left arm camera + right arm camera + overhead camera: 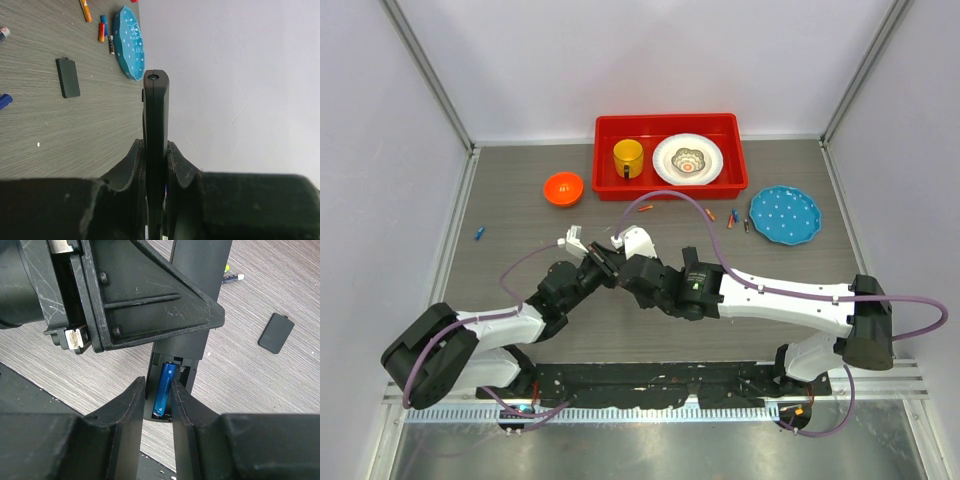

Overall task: Load the batteries into the remote control
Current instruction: Load the battery into the remote control.

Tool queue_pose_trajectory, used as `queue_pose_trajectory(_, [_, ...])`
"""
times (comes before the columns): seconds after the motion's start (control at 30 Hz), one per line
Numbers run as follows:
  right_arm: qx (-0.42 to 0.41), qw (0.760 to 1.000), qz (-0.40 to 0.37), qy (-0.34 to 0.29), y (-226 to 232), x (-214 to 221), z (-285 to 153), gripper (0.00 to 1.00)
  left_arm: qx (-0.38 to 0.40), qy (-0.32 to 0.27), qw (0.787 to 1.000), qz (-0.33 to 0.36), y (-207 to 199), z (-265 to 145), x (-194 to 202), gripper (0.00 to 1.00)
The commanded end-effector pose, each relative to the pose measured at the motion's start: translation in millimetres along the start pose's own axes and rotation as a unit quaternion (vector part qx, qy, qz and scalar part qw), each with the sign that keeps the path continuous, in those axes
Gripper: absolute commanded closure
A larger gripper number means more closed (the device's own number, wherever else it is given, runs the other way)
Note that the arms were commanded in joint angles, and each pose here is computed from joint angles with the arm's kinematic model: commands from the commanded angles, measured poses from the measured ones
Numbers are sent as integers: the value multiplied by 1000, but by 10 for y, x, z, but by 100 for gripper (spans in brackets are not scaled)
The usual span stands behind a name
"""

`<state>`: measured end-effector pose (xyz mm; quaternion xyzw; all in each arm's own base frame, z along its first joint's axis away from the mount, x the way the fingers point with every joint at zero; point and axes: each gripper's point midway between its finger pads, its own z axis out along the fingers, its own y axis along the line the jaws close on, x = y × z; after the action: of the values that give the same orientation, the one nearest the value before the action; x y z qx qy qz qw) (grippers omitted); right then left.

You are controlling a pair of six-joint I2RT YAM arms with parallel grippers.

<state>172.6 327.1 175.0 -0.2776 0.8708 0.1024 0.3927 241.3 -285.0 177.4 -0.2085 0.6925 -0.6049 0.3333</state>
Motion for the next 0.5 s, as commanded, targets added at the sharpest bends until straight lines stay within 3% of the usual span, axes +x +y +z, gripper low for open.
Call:
queue_pose_trajectory(0.0, [-12,1000,8,-14,94,-86,9,69,59,-8,998,3,-384,15,-69,100])
queue_pose_trajectory(0.27, [-15,1000,13,-13,121,-92,21,81,59,-11,998,3,-371,9,-77,100])
queue_pose_trajectory(0.4, [-17,1000,17,-12,135,-85,29,81,58,-13,998,2,-360,9,-80,100])
queue_pose_trajectory(0.47, [-13,1000,21,-12,120,-89,34,74,57,-13,998,2,-348,7,-83,100])
